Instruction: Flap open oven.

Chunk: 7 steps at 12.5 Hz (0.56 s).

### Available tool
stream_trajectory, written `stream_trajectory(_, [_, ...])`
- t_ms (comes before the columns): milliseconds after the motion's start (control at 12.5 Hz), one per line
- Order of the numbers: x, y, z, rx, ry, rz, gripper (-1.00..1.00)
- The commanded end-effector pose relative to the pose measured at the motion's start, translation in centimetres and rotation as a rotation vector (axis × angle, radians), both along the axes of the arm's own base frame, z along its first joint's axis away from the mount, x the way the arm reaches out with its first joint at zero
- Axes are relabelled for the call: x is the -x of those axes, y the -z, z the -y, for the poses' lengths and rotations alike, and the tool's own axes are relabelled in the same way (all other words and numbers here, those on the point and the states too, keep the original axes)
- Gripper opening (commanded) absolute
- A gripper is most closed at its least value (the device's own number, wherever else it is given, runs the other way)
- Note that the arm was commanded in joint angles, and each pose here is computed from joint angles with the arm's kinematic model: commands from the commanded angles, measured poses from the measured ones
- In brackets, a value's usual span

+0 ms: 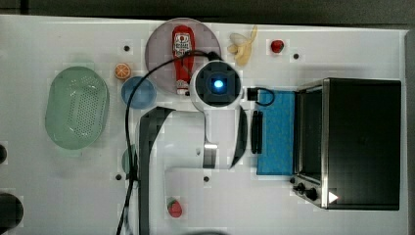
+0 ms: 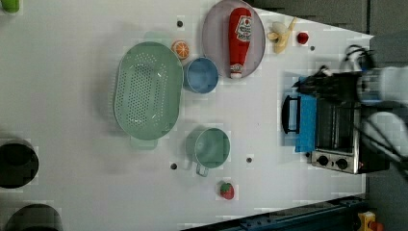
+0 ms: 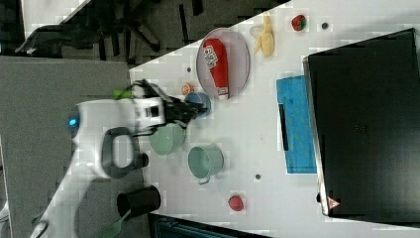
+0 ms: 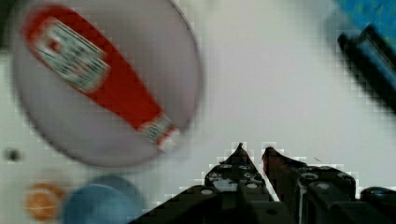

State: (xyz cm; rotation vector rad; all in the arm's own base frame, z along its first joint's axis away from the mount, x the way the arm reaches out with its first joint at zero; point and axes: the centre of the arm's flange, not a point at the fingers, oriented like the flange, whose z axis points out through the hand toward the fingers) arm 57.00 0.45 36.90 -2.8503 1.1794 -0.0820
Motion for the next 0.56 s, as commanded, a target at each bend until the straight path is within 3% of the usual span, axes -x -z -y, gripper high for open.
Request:
stream_trajectory(80, [0.0,-6.7,0.9,-0.060,0.106,0.024,-0.65])
stream_trajectory(320, [1.7,-13.8,1.1,-0.077,0.142,-0.040,-0.65])
stream_trajectory(560, [3.5,-18.5,1.6,-0.008,0.166,-0.116,-0.65])
